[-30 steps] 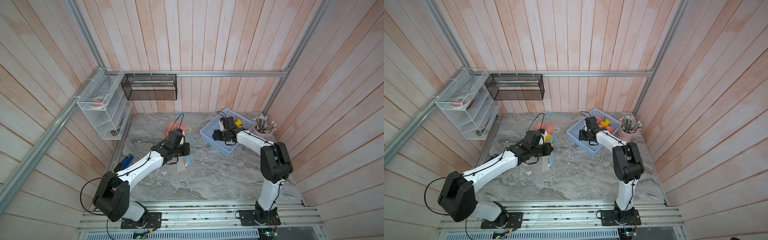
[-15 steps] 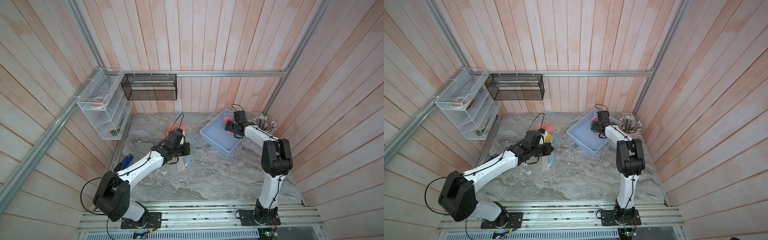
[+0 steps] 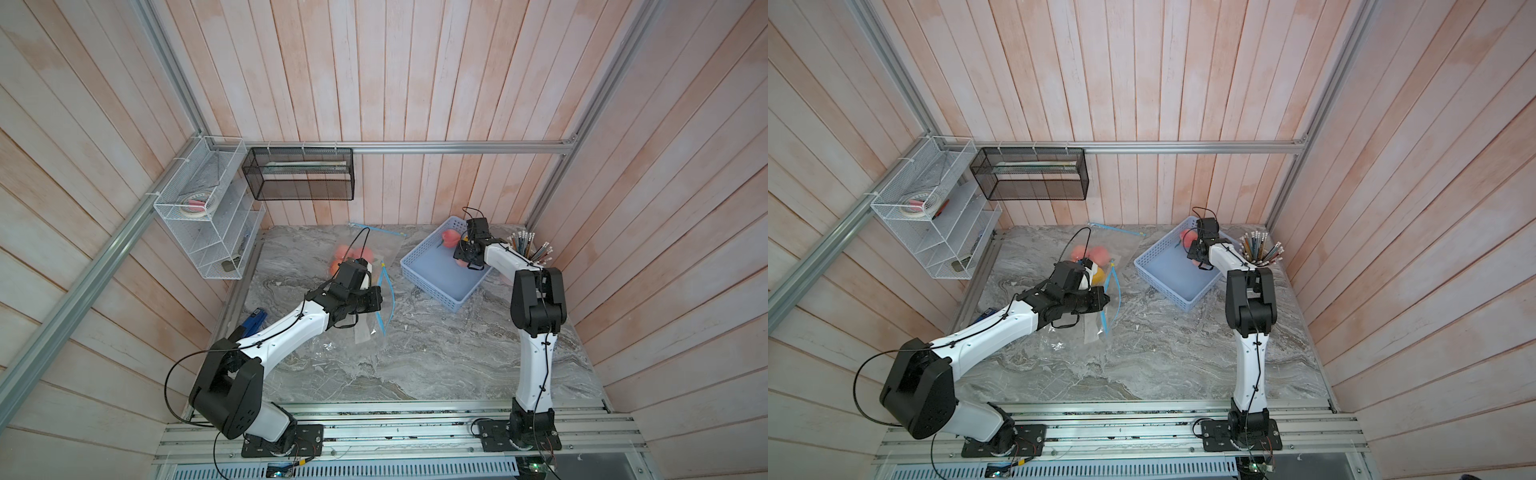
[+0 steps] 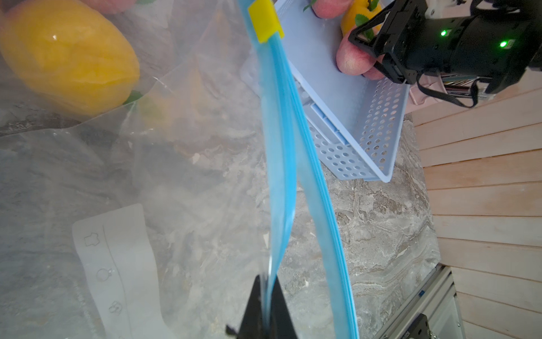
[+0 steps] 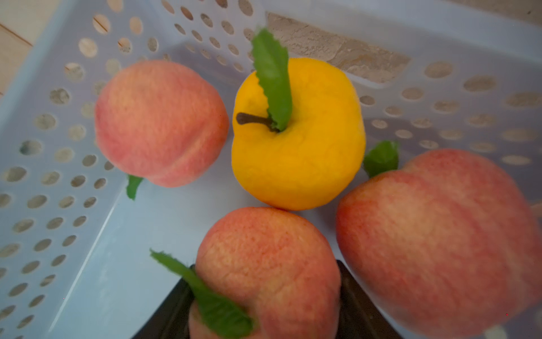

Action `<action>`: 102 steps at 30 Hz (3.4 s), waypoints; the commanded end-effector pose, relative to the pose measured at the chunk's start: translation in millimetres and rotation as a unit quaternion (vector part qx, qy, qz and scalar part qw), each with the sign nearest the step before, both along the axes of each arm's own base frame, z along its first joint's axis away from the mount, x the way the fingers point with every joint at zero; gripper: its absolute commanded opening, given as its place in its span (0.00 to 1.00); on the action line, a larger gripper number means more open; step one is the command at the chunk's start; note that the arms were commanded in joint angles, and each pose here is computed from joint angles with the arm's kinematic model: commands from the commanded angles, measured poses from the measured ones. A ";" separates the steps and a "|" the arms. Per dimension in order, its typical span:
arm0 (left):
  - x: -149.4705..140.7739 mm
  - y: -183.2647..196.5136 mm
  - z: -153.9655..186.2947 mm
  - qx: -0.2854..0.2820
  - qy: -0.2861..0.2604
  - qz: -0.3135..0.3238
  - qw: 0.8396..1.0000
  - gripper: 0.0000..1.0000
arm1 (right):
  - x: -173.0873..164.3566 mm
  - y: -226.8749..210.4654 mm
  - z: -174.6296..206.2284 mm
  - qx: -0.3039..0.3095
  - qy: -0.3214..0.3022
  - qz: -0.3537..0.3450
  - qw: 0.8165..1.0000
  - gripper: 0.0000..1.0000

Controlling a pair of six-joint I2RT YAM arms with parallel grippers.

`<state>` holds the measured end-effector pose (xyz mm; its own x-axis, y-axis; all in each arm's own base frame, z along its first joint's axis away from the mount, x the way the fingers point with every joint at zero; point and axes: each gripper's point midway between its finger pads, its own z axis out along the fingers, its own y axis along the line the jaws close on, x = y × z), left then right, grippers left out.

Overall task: Place the peach in a zip-top bag and seal the zipper
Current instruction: Pick up the peach from the basket, then place the peach in the zipper food storage bag, then pick up the peach from the basket.

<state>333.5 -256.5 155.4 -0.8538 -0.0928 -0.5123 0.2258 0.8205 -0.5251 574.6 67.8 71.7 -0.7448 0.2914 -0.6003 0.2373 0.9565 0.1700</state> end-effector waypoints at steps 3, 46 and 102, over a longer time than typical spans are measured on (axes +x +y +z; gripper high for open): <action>3.9 -3.6 0.7 -0.009 -0.001 -0.001 1.000 0.01 | -7.2 5.3 21.4 0.013 -0.010 0.021 1.000 0.52; 10.5 1.7 50.8 -0.059 -0.042 0.034 0.997 0.00 | -229.6 244.6 134.7 0.241 -0.072 0.349 0.903 0.52; 6.1 18.0 82.2 -0.068 -0.081 0.042 0.994 0.00 | -136.9 111.2 164.8 0.114 -0.181 0.172 0.962 0.83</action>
